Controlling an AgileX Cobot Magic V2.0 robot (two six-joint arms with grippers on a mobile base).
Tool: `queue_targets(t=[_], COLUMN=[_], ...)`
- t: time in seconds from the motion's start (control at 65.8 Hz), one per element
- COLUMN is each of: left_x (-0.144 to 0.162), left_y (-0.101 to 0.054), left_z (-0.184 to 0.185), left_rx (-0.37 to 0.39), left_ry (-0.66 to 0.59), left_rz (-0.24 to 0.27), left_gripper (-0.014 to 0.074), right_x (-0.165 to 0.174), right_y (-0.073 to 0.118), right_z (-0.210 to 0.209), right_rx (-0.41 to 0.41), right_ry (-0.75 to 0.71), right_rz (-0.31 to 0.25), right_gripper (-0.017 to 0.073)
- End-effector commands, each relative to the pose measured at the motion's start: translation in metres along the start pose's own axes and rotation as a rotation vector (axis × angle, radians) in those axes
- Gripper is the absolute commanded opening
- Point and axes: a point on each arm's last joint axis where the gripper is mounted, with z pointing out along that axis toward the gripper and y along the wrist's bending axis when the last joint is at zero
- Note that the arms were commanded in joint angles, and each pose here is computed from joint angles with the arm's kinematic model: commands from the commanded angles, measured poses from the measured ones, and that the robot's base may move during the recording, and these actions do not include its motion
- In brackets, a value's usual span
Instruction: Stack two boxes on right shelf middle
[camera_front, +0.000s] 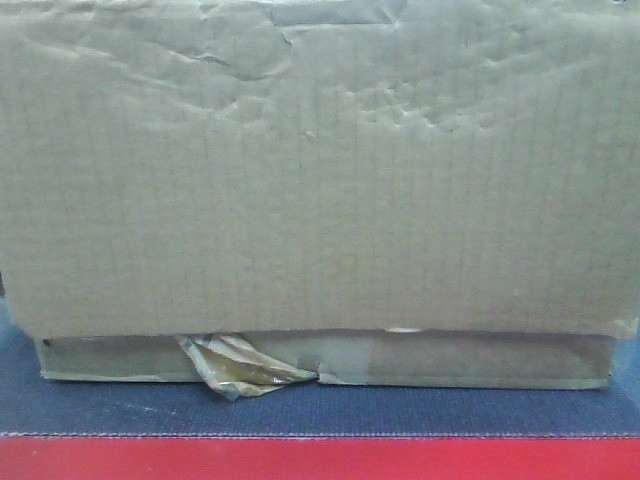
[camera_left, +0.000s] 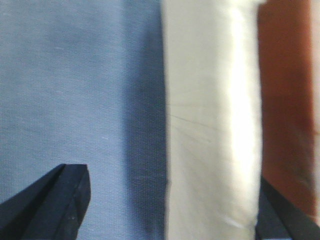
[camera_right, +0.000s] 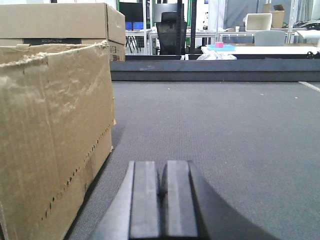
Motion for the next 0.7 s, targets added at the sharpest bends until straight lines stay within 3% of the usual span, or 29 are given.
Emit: queue_targets(t=[0.0, 0.152, 0.608, 0.684], left_x=[0.0015, 0.0043, 0.0039, 0.0039], left_y=[-0.0038, -0.0122, -0.0113, -0.0113], left_z=[-0.0017, -0.0024, -0.0021, -0.0021], left_rx=[0.024, 0.033, 0.023, 0.023], left_ry=[0.003, 0.004, 0.001, 0.001], left_rz=[0.006, 0.030, 0.034, 0.034], left_gripper=[0.0442, 0.0442, 0.0401, 0.0401], right_x=[-0.0019, -0.0019, -0.0042, -0.0115], right_y=[-0.0001, -0.0001, 0.0000, 0.0005], right_z=[-0.0003, -0.0003, -0.0004, -0.0010], right_rx=[0.003, 0.003, 0.002, -0.005], right_ry=[-0.023, -0.023, -0.048, -0.128], right_rz=[-0.015, -0.015, -0.024, 0.016], right_gripper=[-0.0162, -0.0162, -0.0162, -0.0162])
